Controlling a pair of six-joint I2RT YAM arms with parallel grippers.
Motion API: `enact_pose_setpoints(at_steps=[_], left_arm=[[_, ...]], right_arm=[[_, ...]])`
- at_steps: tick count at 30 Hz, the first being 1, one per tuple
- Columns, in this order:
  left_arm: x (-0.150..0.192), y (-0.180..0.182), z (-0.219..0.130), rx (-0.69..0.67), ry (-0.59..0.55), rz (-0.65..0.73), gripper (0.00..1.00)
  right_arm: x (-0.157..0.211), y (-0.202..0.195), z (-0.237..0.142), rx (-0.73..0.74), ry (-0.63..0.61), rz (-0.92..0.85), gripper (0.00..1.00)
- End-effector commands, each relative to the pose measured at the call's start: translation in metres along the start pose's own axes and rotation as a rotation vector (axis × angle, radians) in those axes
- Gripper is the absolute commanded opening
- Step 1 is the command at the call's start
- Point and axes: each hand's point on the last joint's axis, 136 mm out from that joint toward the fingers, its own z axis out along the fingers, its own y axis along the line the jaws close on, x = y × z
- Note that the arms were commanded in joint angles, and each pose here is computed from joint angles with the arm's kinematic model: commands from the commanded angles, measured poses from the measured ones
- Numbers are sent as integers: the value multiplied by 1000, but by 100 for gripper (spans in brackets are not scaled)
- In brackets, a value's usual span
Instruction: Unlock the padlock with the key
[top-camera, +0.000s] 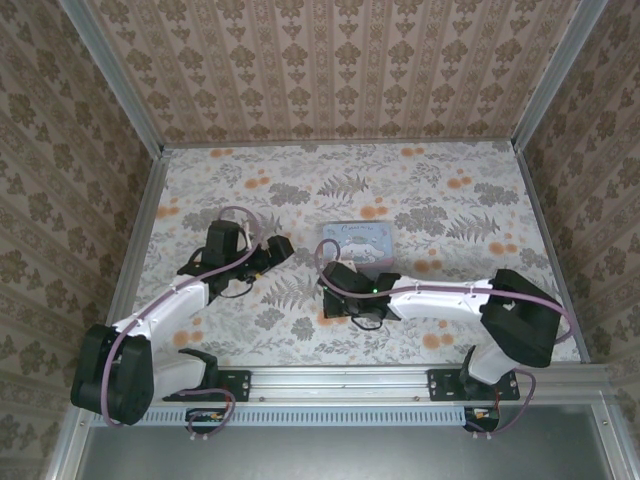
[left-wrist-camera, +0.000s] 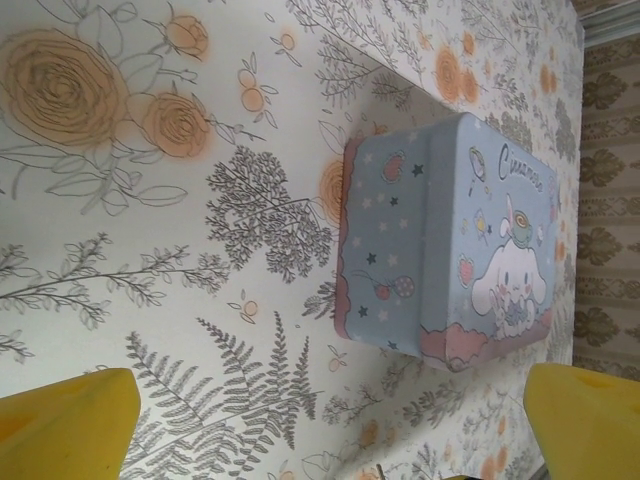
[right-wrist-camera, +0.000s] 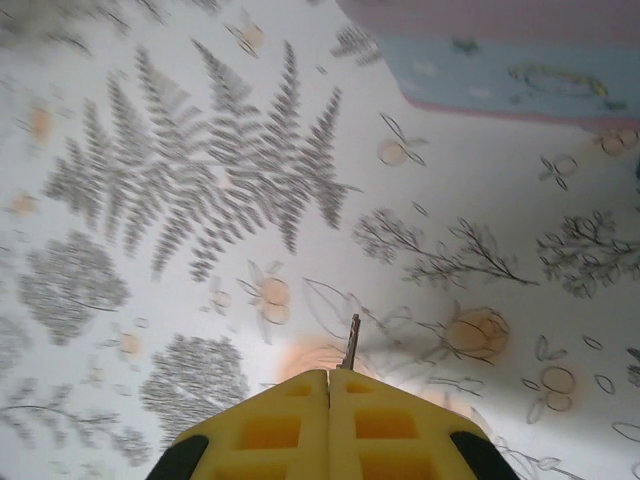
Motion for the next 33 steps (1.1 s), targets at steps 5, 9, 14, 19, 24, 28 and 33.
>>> enact_pose_setpoints(at_steps=[5,9,14,19,24,28,33], left_arm=[[-2,-25,5,90,11,-42,100],[-5,-37,9,151,1,-109,100],[-10,-55,15,203,-9,-196,98],[-4,-88,24,294,15,-281,96],[-9,-116,27,414,-3,-373,93],[-13,-133,28,511,-32,-458,89],[-17,-143,25,579,-66,-518,82]], right_arm=[[-48,25,-36,-231,-140,117,0],[-77,21,-62,-320,-236,202,0],[-108,13,-91,-377,-336,295,0],[-137,9,-114,-435,-442,394,0],[-157,6,-128,-478,-520,490,0],[-166,4,-131,-505,-563,559,0],[-173,3,-127,-526,-586,624,0]])
